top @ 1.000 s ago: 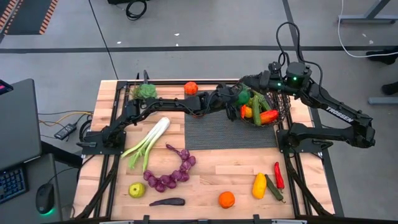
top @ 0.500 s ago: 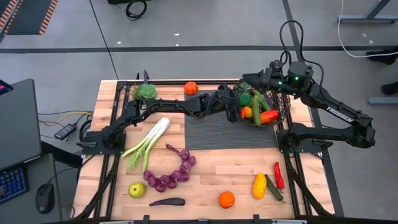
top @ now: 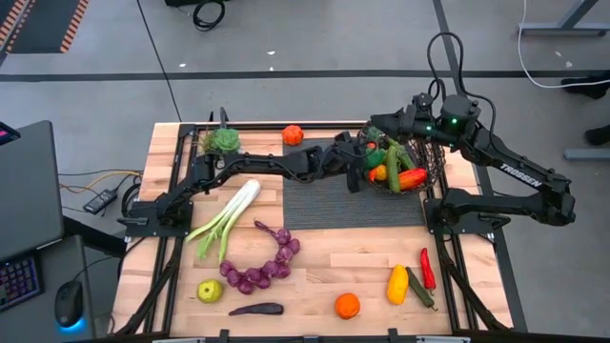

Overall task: Build produce basket
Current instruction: Put the green lime into the black basket, then put the bottom orange pumpkin into the black basket

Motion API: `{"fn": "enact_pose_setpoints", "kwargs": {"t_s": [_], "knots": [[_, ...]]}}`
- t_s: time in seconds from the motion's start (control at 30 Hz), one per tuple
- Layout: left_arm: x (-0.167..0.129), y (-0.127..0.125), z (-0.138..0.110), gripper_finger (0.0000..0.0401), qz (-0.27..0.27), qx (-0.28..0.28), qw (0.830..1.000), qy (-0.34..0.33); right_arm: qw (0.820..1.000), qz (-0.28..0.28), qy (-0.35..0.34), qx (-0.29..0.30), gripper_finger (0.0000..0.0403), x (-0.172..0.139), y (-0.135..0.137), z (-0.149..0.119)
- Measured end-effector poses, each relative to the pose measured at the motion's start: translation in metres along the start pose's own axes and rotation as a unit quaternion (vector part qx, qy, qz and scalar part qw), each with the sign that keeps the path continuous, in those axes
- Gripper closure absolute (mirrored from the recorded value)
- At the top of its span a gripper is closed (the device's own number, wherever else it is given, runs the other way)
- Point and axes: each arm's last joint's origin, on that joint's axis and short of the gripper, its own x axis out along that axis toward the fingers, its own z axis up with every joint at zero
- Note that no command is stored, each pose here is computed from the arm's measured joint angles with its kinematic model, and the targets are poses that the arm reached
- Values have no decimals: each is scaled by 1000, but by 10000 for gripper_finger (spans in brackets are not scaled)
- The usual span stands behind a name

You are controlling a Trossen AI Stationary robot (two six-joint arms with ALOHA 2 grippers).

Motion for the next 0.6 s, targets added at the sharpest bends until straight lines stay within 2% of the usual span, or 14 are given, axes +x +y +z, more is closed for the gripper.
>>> {"fn": "enact_pose_setpoints", "kwargs": {"t_s": [0.2, 0.33, 0.4, 0.6], "knots": [[0, -1, -2, 78, -25, 39, 999, 4, 1000, -1, -3, -1, 130, 1, 1, -2], [1, -1, -1, 22, -53, 52, 997, -7, 1000, 4, 1, -1, 130, 1, 3, -4], [1, -1, -2, 8, -59, 51, 997, -8, 1000, 5, 3, 1, 130, 1, 3, -5], [1, -1, -1, 12, -51, 29, 998, -6, 1000, 2, -3, -5, 130, 2, 3, -6]]}}
